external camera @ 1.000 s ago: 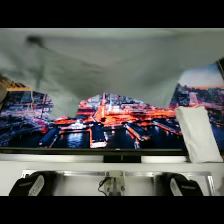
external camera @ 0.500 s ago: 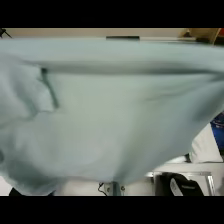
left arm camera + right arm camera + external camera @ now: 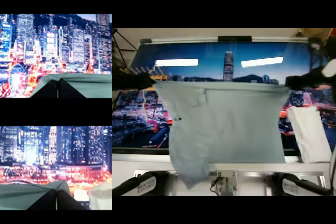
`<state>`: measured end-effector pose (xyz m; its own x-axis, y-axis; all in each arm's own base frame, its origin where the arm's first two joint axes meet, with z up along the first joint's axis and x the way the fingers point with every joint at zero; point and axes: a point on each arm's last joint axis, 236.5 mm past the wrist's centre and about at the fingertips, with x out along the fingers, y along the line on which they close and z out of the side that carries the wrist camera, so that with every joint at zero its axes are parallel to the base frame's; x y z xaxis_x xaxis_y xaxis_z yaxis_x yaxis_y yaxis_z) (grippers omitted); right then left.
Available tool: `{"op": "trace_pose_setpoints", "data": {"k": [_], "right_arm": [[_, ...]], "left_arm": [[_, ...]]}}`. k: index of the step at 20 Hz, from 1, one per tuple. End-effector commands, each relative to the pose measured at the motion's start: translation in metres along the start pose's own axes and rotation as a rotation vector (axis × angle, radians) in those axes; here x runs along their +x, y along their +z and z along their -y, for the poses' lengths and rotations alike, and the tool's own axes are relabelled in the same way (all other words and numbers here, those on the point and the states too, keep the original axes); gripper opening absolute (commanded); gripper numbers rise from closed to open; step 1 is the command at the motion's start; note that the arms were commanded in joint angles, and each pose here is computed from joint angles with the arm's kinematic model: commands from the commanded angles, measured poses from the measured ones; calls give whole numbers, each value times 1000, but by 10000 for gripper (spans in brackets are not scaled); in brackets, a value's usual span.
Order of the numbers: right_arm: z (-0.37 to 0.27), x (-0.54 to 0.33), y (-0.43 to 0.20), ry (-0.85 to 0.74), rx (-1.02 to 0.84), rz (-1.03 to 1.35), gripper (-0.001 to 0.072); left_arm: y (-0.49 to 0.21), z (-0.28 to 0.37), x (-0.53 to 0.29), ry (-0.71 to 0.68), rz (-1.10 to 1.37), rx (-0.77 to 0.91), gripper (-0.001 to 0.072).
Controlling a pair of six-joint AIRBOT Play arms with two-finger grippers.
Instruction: Fold the shirts.
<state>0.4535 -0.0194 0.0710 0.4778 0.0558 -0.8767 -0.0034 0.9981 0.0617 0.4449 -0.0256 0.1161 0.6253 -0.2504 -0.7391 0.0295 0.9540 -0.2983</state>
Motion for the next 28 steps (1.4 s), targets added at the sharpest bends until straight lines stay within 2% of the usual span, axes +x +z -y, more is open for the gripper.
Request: {"op": "trace_pose_setpoints", "data": {"k": [1,5,8,11,15,18,22,26,27,28], "right_arm": [[-6,97,18,44,118,52,68],[3,120,59,37,159,237,68],[2,125,65,51,186,266,68],[-4,130,28,70,187,105,68],[-3,109,-59,93,143,-269,68],[3,101,-103,98,117,-462,68],[0,112,-112,109,149,-498,68],[3,118,-111,99,147,-490,68],[4,119,-110,97,148,-482,79],[3,120,-108,99,149,-476,209]], "left_arm": [[-4,-27,106,18,-51,-49,32],[32,-27,158,-32,3,-111,33],[31,-13,172,-90,1,-175,32],[-2,-9,161,-85,-149,-115,31],[-78,-15,119,-14,-481,19,31],[-114,-16,112,-12,-578,8,31],[-158,-26,117,5,-670,-61,31],[-157,-26,122,4,-655,-65,32],[-159,-24,124,-6,-659,-73,34],[-160,-18,125,-29,-664,-93,70]]}}
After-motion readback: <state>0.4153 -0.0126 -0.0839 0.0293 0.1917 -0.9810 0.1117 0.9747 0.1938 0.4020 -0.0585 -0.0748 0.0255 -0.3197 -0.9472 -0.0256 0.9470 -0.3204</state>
